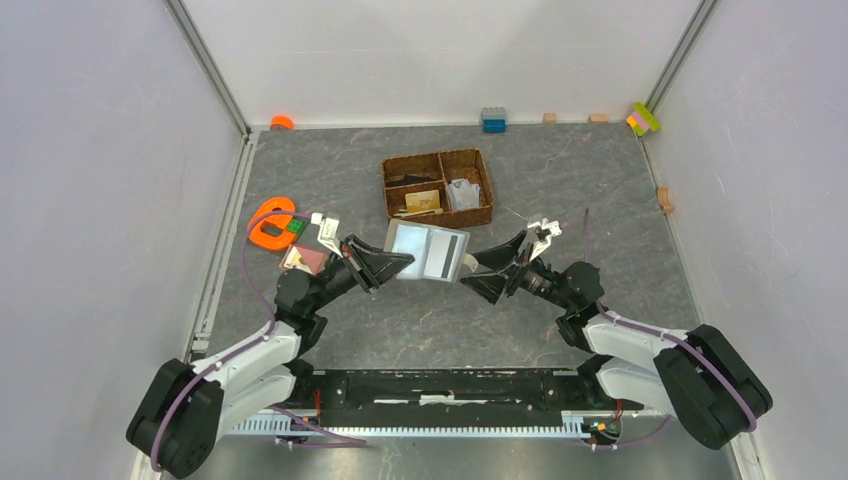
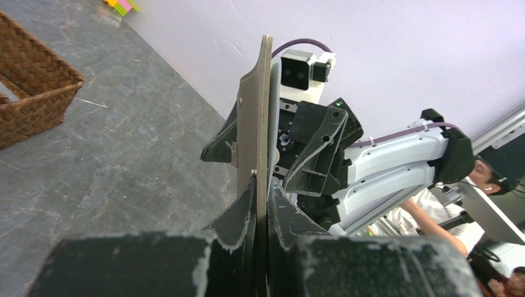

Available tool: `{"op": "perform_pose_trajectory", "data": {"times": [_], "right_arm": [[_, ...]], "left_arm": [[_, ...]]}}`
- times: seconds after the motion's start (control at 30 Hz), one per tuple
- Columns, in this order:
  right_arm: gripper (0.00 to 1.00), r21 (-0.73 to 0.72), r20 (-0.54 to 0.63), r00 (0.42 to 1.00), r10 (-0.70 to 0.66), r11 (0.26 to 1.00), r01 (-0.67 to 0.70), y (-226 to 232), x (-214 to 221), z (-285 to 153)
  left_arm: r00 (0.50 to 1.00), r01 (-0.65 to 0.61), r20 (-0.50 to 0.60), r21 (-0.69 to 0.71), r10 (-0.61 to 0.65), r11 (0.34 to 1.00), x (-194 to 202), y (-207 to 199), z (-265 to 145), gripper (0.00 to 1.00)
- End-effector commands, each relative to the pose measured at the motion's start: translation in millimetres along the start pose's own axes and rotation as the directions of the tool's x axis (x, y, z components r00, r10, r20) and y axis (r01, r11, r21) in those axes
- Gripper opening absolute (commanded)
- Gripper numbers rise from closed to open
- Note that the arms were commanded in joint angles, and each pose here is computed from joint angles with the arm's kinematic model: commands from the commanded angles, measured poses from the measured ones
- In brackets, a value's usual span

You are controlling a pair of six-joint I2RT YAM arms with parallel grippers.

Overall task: Take the credit cards out of the card holder
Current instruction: Remove the credit card from the card holder.

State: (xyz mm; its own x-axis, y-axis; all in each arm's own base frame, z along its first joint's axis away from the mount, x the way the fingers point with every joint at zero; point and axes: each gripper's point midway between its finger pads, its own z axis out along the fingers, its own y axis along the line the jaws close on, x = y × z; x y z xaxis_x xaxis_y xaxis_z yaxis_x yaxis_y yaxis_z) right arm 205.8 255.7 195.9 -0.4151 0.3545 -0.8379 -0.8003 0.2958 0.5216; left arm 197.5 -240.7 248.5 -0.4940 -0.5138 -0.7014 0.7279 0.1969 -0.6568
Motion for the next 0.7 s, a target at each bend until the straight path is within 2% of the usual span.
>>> {"op": "perform_pose_trajectory", "data": {"times": [0.0, 0.17, 0.3, 0.4, 0.53, 0.6, 0.67], "right_arm": [[0.98, -0.079, 0.051, 0.997, -0.053, 0.995, 0.056, 20, -15, 10], [0.98, -0.082, 0.074, 0.994, -0.078, 0.993, 0.084, 28, -18, 10], [0.85, -0.084, 0.085, 0.993, -0.077, 0.993, 0.085, 30, -21, 10], [0.69, -0.088, 0.087, 0.994, -0.067, 0.993, 0.075, 31, -21, 11], [0.35, -0.099, 0.088, 0.995, -0.055, 0.993, 0.064, 33, -22, 11], [0.17, -0.095, 0.086, 0.995, -0.058, 0.993, 0.066, 32, -22, 12], [0.05, -0.068, 0.069, 0.996, -0.061, 0.996, 0.065, 25, -19, 13]], "left_arm": [[0.999, 0.019, 0.037, 0.130, -0.024, 0.991, -11, -29, 4, 0.02], [0.998, 0.051, 0.011, 0.168, -0.054, 0.984, -5, -36, 11, 0.02], [0.998, 0.063, -0.034, 0.205, -0.057, 0.977, 5, -44, 17, 0.03], [0.998, 0.060, -0.038, 0.198, -0.054, 0.978, 6, -43, 18, 0.03], [0.998, 0.047, -0.044, 0.174, -0.040, 0.984, 8, -39, 18, 0.04], [0.999, 0.042, -0.033, 0.118, -0.038, 0.992, 8, -29, 19, 0.12], [1.000, 0.013, -0.019, -0.005, -0.013, 1.000, 7, -6, 19, 0.25]]}}
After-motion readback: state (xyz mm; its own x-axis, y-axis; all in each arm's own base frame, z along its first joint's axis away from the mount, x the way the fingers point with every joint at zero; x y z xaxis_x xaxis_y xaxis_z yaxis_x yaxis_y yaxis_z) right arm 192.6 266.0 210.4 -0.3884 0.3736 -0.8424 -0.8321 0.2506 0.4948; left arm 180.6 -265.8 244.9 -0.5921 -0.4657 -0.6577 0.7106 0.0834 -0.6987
